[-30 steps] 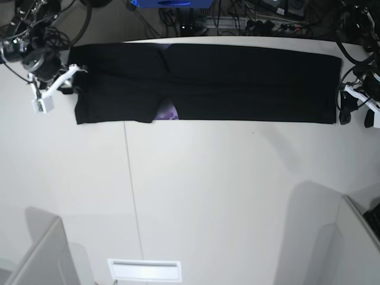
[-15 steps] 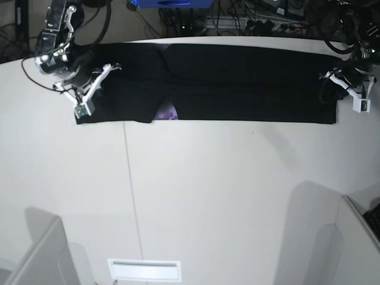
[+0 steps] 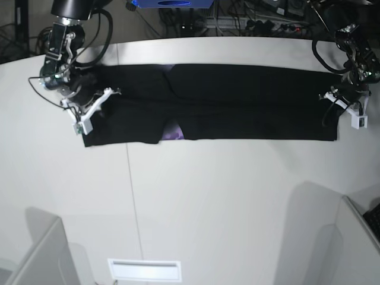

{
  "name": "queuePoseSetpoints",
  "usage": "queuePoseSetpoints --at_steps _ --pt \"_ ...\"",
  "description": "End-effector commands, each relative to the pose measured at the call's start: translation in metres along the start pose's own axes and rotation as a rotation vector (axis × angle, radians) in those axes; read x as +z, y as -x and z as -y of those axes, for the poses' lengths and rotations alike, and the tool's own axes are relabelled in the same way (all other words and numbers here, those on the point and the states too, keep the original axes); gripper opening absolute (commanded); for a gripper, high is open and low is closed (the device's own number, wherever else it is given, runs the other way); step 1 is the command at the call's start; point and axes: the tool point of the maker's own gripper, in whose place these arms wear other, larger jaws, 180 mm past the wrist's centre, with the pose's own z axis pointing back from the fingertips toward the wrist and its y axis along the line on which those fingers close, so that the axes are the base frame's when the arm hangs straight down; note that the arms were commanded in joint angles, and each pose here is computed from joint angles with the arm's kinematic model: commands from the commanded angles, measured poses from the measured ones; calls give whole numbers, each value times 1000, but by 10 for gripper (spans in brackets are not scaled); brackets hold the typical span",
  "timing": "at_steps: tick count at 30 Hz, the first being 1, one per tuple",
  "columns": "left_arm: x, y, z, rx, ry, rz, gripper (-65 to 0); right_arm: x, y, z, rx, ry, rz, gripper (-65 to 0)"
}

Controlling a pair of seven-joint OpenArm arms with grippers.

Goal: Fold the T-shirt properly
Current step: 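Lower the folded hem and open both grippers, then move both grippers to the ends of the folded strip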

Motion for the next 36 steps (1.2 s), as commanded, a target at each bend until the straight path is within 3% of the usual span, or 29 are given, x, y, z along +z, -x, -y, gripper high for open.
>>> queuePoseSetpoints --at_steps 1,8,15,21,27,33,36 --pt "-2 -1 -4 -8 -23 -35 -650 -3 12 10 15 42 -80 -650" --pt "-15 -52 -2 26 -3 49 -650 -16 -40 12 18 31 -5 -650" --pt "4 -90 -8 -26 -30 139 -650 9 -80 2 91 51 84 -650" --pt "41 -131 -3 -69 -1 244 -650 42 -111 -20 157 66 203 -650" --pt "89 -120 -17 55 63 333 -650 74 -112 -44 189 76 276 -650" --pt "103 -99 -34 65 9 312 -650 69 -76 -47 159 62 199 -650" --pt "103 -94 -36 75 6 305 -474 66 -64 -50 141 51 178 -650"
